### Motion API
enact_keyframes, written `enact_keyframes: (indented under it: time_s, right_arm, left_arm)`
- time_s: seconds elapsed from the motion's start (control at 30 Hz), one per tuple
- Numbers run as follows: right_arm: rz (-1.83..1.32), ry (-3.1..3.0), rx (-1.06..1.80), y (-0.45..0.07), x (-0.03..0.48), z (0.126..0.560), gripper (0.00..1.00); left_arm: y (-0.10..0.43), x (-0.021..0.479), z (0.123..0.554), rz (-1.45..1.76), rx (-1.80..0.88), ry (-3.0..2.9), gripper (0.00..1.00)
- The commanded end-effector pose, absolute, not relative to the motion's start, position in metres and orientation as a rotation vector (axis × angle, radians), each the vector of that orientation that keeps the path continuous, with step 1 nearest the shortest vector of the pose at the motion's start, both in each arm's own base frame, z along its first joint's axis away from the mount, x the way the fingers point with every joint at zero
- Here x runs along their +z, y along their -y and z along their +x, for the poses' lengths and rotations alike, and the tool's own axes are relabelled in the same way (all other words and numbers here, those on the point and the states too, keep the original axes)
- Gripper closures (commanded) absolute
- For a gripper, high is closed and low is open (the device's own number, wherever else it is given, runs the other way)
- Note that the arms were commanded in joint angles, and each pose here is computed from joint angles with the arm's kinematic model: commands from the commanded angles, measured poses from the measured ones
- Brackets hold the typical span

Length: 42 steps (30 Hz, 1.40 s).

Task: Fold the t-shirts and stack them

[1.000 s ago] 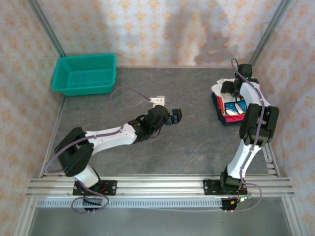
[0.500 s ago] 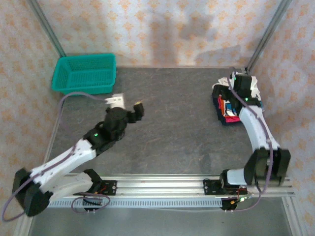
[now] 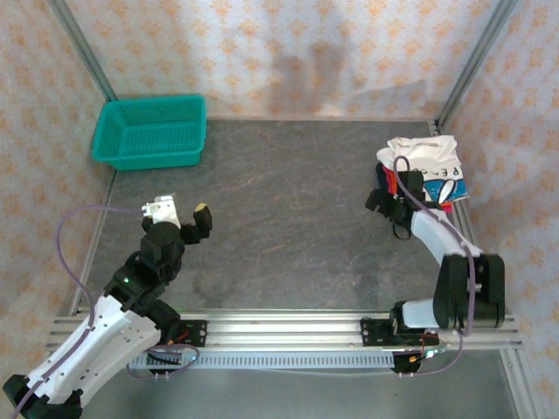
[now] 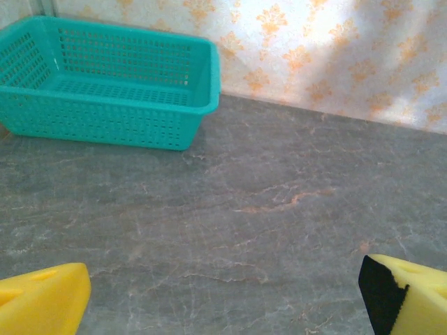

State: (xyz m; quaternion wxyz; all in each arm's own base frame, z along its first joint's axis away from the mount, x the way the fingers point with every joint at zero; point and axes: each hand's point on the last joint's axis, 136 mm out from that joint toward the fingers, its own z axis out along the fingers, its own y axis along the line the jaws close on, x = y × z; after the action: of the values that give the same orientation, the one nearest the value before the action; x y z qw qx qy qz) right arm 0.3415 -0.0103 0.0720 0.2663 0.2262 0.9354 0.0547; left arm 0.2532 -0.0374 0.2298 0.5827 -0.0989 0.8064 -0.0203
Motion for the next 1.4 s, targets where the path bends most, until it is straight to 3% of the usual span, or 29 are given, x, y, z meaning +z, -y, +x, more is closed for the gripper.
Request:
enact_keyframes:
  time_s: [0.0,0.3,0.47,0.77,1.0,1.37]
  right_arm:
    - [0.690,-2.512,0.043,0.036,0.075,0.361,0.04]
    - [0.543,-2.569,0.056,0.051,0.067,0.441,0.04]
    - [0.507,-2.529,0.086,0.050,0.075,0.464,0.04]
    - [0.320,-2.306,0.256,0.006,0.124,0.408,0.00]
    - [0.322,-2.028,-0.023,0.028,0.128,0.359,0.01]
    - [0.373,-1.864,-0.056,0.043,0.110,0.383,0.01]
  left_arm:
    - [0.041,0.225,0.252,-0.180,-0.047,-1.906,0.00]
    - [0.046,0.222,0.258,-0.176,-0.062,-1.897,0.00]
    - [0.044,0.217,0.262,-0.172,-0.023,-1.900,0.00]
    - [0.018,0.192,0.279,-0.146,0.160,-1.974,0.00]
    - [-0.023,0.163,0.286,-0.330,0.174,-1.962,0.00]
    - [-0.043,0.147,0.325,-0.302,0.161,-1.800,0.00]
